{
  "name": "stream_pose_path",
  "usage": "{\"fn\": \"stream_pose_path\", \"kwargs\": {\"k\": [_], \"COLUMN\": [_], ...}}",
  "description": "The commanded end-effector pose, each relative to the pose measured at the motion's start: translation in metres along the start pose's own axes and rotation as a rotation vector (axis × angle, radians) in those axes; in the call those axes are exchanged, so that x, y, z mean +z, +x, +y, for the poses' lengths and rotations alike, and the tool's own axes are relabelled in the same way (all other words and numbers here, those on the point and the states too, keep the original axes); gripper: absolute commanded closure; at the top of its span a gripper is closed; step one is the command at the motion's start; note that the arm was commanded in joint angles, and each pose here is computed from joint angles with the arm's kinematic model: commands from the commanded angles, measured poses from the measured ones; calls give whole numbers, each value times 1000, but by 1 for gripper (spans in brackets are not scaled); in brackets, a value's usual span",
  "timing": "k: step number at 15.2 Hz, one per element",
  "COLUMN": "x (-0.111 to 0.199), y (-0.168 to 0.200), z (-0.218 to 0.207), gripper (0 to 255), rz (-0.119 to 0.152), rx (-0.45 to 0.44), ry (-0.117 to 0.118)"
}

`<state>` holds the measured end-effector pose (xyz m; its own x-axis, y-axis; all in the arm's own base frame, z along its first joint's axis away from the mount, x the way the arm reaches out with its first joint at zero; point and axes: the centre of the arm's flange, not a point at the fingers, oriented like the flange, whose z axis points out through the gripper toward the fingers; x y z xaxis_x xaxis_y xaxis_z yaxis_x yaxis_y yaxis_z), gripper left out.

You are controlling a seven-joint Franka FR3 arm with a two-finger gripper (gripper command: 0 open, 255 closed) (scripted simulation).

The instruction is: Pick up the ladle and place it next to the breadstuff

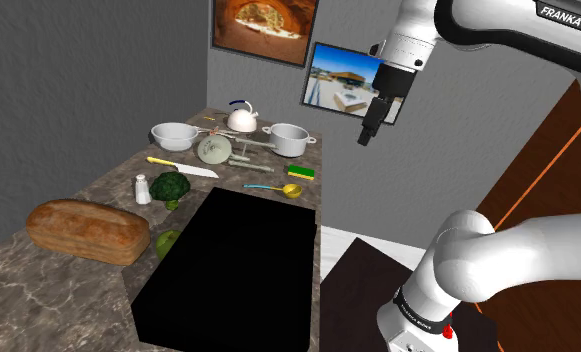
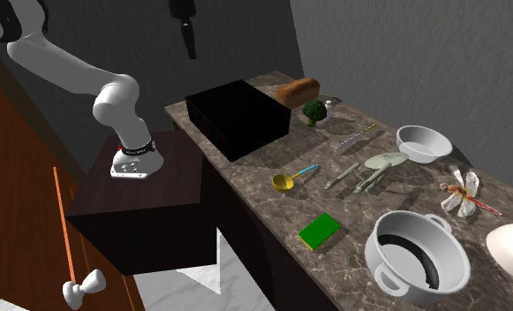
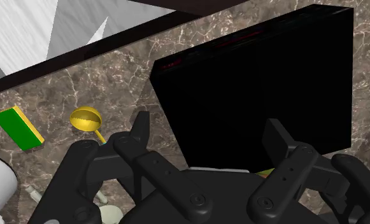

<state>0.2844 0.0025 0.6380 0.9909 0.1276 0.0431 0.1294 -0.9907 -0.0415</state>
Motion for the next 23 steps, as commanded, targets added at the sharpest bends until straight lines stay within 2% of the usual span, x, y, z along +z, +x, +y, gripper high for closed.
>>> {"fn": "stream_pose_path", "kwargs": {"k": [1, 23], "x": [0, 198], "y": [0, 159], "z": [0, 162], "gripper": [0, 0], "rz": [0, -80], "rx": [0, -188], "ry": [0, 56]}}
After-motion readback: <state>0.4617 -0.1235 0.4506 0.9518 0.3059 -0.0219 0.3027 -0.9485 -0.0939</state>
